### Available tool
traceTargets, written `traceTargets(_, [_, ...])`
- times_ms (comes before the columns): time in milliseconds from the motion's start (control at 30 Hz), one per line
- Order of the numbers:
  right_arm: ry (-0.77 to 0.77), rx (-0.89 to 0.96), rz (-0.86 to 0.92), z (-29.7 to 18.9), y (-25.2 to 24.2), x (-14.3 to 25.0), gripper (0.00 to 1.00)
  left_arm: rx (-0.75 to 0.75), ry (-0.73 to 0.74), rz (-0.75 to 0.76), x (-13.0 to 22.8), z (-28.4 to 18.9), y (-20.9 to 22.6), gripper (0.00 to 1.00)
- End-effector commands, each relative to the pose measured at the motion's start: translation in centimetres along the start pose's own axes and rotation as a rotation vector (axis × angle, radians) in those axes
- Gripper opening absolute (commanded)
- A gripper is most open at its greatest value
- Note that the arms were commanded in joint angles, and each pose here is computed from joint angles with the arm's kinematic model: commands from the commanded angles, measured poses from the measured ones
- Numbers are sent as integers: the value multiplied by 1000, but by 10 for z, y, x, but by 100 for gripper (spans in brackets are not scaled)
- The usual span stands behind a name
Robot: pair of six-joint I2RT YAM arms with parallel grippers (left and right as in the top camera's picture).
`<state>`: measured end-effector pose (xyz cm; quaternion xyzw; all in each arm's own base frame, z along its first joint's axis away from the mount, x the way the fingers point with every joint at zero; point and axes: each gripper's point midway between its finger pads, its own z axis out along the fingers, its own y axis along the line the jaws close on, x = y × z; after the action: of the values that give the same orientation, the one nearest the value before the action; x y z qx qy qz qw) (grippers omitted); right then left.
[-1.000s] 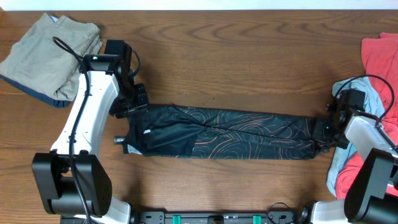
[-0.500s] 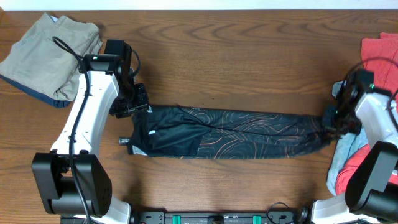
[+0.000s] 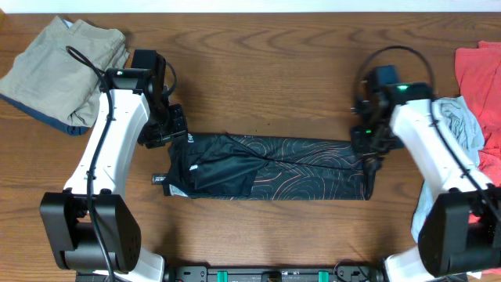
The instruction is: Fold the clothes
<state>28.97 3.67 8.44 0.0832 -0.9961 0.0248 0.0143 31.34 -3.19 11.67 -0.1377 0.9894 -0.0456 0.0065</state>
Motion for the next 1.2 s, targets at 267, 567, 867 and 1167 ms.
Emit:
traceTargets(267, [-31, -201, -225, -10, 99, 2, 37, -19, 6, -4, 1, 3, 5, 46])
traceTargets(567, [-61, -84, -225, -8, 85, -5, 59, -19, 6, -4, 1, 3, 5, 46])
traceTargets(867, [-70, 21, -8, 1, 60, -9, 56, -17, -2, -4, -1, 3, 4, 56])
traceTargets(1167, [-52, -31, -17, 51, 68, 9, 60, -17, -1, -4, -1, 3, 4, 56])
